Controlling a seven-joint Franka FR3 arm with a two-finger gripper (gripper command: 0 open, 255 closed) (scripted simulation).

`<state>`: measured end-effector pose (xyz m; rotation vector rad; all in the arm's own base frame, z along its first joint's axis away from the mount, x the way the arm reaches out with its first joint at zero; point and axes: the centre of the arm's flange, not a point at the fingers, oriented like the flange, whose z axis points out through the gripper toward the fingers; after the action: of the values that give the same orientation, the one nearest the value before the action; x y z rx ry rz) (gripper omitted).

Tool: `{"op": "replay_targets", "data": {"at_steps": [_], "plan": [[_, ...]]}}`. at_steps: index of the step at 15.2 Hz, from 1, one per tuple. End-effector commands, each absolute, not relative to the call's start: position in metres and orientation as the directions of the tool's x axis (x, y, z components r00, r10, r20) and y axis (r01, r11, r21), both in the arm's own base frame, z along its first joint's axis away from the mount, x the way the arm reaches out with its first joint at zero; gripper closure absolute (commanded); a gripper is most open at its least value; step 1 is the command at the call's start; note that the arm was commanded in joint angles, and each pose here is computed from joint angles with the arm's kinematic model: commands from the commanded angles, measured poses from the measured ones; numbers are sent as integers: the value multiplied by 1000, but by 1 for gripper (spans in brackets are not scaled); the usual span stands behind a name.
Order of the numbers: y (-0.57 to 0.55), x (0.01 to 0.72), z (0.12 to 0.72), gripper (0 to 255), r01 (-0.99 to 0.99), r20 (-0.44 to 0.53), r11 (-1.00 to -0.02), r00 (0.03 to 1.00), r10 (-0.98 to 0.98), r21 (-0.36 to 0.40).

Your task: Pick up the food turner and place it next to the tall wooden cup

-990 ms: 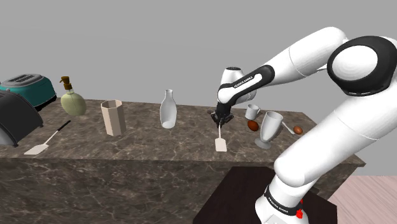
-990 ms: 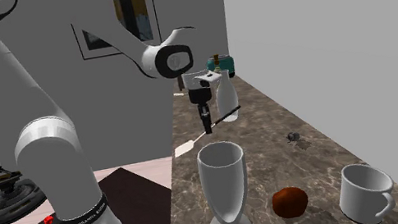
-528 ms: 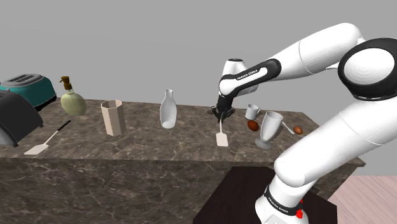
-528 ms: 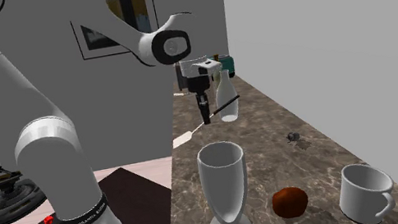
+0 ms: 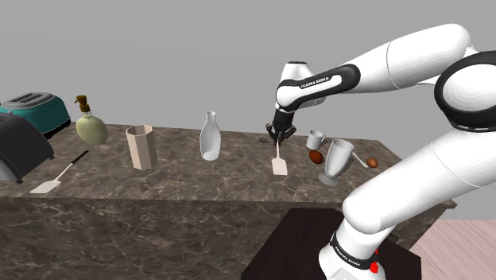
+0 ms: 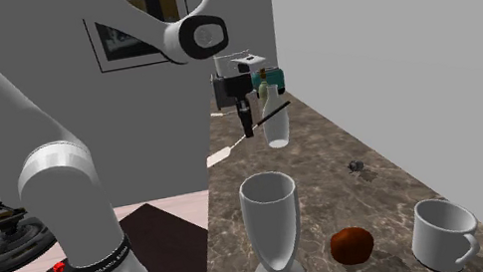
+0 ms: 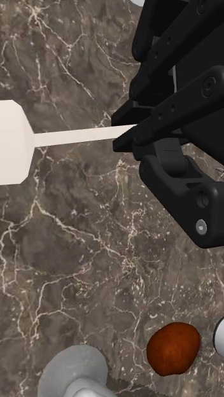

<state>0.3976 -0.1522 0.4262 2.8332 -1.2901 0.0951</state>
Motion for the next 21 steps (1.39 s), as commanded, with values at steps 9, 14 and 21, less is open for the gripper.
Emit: {"op": "replay_targets", "data": {"at_steps": [9,14,21], "plan": [[-151,397,479,255,-754,66,-657,655,-753,0],[-144,408,497,255,-754,66,-657,655,-753,0],[-91,484,497,255,-754,66,-657,655,-753,0]]}}
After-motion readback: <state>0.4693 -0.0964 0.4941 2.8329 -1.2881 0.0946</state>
